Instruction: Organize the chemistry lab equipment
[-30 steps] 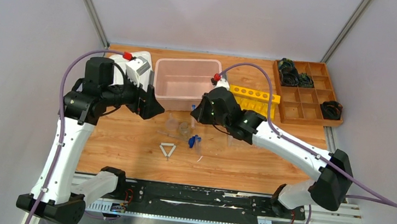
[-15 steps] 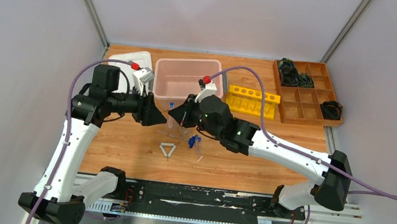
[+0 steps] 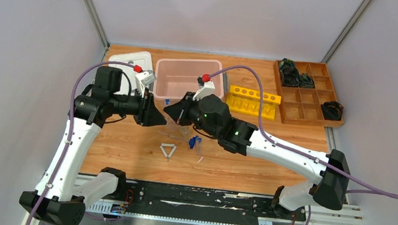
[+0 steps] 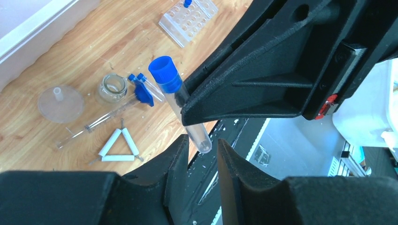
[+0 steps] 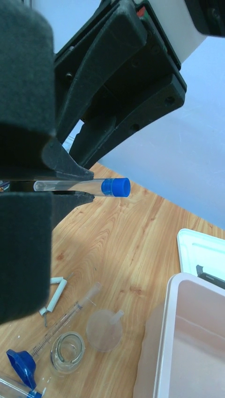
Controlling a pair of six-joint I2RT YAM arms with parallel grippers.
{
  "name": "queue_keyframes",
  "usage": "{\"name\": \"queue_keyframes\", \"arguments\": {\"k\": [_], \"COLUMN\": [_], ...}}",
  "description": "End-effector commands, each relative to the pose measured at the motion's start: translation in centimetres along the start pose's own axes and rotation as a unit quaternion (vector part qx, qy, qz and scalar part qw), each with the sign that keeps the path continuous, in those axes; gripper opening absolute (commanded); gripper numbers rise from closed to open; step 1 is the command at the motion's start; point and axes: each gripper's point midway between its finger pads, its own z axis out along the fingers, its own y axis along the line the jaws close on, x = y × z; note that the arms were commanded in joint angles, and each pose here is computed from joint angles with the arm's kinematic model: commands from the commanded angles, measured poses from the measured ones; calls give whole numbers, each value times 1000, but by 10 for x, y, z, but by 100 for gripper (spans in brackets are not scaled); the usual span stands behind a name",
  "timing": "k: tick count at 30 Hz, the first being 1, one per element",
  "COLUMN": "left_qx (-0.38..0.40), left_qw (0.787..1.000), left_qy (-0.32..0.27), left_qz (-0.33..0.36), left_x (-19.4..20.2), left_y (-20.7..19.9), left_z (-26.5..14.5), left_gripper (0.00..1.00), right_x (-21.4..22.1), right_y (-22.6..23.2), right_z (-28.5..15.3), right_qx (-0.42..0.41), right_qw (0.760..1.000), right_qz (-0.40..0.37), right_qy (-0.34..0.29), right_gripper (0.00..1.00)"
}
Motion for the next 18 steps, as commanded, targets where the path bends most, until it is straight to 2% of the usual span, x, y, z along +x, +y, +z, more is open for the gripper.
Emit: {"name": "queue_keyframes", "arguments": {"k": [1,3,5,6,9,11,14,18], "left_qx": [2,0,-7,-10,-10,-8,-6,-2], "left_qw": [1000,1000,1000,1000,1000,1000,1000,1000], "left_qy": [4,6,5,5,7,8,12,13], "left_qz": [-2,-6,-4,-5,-11,-11,-15,-11], "left_x": [2,1,-1,-1,-3,-3,-2,-1], "left_y": [4,5,8,9,10,11,12,12], "left_z": [3,4,4,4,5,6,8,8], "left_gripper": [34,37,50,53,53,49,37,13], "right_x": [-14,-14,-15,-16,-16,-18,-18,-17], "right_y": [27,28,28,28,30,31,33,29], "right_z": [-4,-6,-7,-7,-6,-4,-1,1], "right_qx": [-35,-37,-35,-35,-37,-40,-42,-35], "right_qw": [999,999,999,999,999,999,999,999], "right_qz": [12,8,4,2,1,0,1,0], "right_qy": [-23,-24,-27,-27,-29,-32,-34,-36], "right_gripper": [0,0,0,0,0,0,0,2]}}
